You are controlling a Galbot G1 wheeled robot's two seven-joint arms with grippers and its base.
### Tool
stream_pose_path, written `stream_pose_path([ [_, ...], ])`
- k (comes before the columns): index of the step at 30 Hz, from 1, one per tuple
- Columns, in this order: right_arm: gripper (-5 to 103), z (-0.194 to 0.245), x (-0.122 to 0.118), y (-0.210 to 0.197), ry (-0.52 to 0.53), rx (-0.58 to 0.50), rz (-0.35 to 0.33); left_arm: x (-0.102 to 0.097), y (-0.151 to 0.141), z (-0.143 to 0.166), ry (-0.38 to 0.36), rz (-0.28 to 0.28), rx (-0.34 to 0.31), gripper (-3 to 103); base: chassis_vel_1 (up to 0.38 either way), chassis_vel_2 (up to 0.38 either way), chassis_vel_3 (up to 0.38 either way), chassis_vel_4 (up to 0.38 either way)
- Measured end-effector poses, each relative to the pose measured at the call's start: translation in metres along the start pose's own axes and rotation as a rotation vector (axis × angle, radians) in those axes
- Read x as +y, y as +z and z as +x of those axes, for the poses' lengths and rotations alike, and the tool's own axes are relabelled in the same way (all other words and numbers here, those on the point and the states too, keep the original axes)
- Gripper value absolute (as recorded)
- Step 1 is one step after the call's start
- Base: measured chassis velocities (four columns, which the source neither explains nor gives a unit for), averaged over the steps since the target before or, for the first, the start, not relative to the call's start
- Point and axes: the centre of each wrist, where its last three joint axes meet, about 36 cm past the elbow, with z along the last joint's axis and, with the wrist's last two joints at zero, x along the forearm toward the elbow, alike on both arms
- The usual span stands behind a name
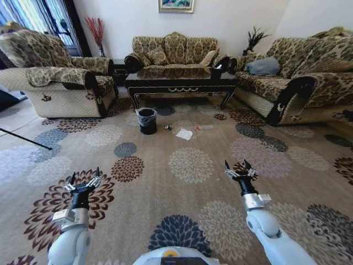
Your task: Move to the front of the table and pick up the trash from the floor, then place it into the trash bin.
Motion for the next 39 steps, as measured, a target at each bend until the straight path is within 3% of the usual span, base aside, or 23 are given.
stream_pose_path([
  [10,100,0.0003,0.0001,0.0032,-0.002,0.001,0.002,0.001,0.0042,0.0,-0.003,-0.012,-0.004,100,-0.044,0.054,0.054,-0.049],
  [39,100,0.0002,-0.0003,0.0095,0.015,0.002,-0.003,0.002,0.0092,-0.0019,0.001,-0.01,-0.008,100,-0.175,0.168,0.176,-0.164],
])
